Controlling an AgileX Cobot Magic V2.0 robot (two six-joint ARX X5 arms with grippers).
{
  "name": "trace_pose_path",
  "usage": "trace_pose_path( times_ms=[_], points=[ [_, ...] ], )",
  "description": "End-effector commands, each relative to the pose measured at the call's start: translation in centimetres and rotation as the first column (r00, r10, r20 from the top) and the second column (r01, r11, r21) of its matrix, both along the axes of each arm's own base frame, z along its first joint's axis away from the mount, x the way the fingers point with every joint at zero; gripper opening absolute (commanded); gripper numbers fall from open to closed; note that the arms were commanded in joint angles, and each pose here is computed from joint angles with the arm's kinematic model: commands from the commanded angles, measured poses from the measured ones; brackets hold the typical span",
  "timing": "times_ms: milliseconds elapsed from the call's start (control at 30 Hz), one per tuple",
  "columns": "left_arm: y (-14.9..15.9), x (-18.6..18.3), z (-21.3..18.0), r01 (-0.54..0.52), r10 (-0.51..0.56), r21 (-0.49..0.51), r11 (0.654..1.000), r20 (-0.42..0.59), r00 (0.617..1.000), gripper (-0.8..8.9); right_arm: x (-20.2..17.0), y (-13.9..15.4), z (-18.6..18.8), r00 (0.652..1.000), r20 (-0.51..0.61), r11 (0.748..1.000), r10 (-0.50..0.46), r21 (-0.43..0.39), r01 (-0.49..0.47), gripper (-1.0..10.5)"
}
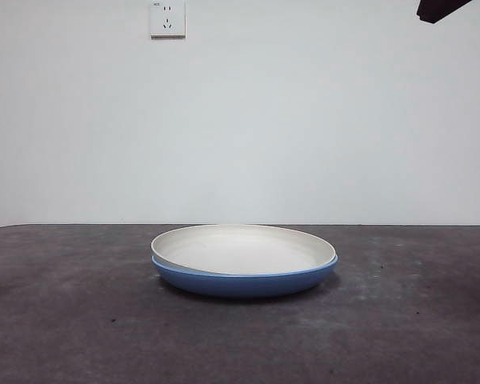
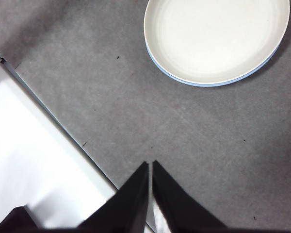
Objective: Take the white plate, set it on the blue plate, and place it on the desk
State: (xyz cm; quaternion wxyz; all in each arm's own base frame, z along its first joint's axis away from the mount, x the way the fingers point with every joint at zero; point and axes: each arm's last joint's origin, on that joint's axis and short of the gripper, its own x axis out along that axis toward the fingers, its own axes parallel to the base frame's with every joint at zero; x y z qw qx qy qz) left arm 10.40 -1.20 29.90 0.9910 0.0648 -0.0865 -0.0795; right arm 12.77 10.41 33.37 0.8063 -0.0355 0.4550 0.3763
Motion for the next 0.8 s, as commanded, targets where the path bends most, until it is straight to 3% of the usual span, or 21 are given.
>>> trace_pose_path(
  times_ms=[33, 367, 800],
  points=[
    [0.4, 0.0, -2.4, -0.074, 0.074, 0.004, 0.997, -0.031, 0.997, 0.09, 0.1, 0.2, 0.4, 1.0, 0.019, 1.0, 0.014, 0.008, -0.014, 0.1],
    [0.9, -0.4, -9.9, -0.122, 0.117, -0.036, 0.992, -0.134, 0.984, 0.09, 0.1, 0.2, 0.4, 1.0, 0.02, 1.0, 0.014, 0.008, -0.014, 0.1],
    [1.0, -0.6, -14.0, -0.146, 0.128, -0.054, 0.988, -0.251, 0.959, 0.09, 0.1, 0.2, 0.4, 1.0, 0.02, 1.0, 0.014, 0.008, -0.014, 0.1]
  ],
)
